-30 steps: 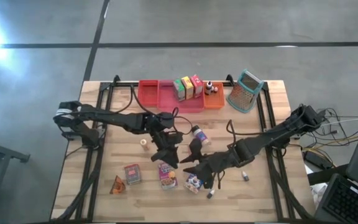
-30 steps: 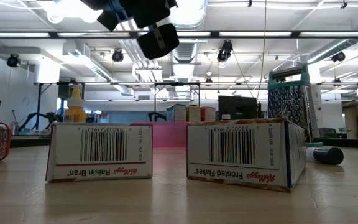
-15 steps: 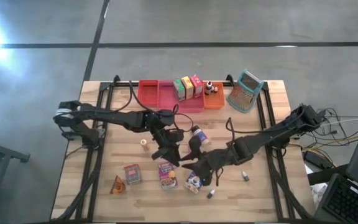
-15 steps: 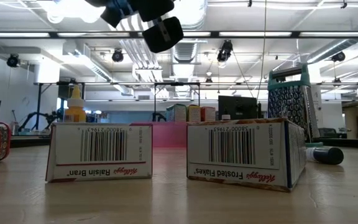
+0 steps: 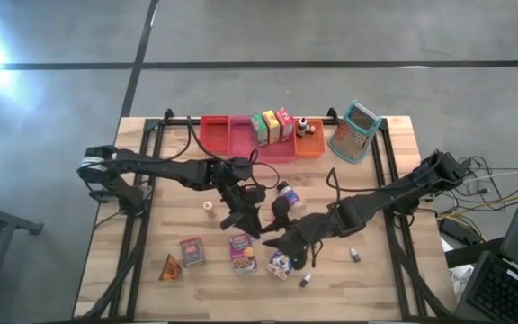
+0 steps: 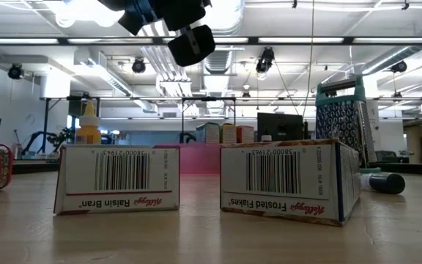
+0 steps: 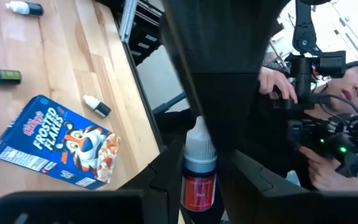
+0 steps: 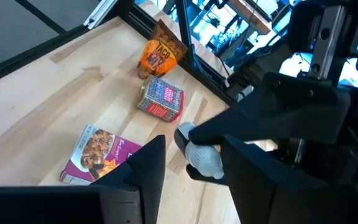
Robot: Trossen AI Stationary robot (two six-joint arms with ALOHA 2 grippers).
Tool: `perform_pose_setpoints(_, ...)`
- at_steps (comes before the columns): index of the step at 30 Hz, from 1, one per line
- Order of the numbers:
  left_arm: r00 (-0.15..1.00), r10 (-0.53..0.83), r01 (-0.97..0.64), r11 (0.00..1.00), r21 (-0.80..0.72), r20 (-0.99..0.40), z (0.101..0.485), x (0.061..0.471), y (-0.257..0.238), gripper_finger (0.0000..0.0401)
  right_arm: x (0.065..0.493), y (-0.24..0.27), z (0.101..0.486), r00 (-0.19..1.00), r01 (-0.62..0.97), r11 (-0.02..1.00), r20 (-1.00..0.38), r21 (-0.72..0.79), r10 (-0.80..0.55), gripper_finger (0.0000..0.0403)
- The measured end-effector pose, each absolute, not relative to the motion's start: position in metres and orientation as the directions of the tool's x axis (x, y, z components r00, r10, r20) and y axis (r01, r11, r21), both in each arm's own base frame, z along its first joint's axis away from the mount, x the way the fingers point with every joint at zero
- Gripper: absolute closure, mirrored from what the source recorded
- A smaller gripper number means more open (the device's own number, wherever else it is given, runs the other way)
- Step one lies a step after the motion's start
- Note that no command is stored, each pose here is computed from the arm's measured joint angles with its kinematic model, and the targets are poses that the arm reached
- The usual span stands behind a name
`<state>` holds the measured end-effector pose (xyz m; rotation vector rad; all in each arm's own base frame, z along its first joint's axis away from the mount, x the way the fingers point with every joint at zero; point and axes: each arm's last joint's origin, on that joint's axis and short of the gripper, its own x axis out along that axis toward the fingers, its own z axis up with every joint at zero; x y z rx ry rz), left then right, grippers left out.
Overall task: Pick & Place Kitchen Items
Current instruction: Put the red food coloring bottle into the orange bin
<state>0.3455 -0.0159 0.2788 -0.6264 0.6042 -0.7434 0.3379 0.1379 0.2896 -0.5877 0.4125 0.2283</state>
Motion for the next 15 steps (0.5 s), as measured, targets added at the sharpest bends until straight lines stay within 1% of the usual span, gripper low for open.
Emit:
perform_pose_setpoints(5, 0.59, -0.76, 0.421, 0.578, -0.699, -0.273, 0.2788, 0.3455, -0.0158, 0.0309, 0.3395, 0.1358, 0.2888, 0.894, -0.317, 0.818, -0.439, -0.48, 0.089, 0.0251)
perform_pose_setpoints(15, 0.584, -0.76, 0.419, 0.582, -0.697, -0.284, 0.2762, 0.345, -0.0159, 0.0309, 0.3458, 0.133, 0.2814, 0.889, -0.31, 0.82, -0.453, -0.482, 0.069, 0.0298)
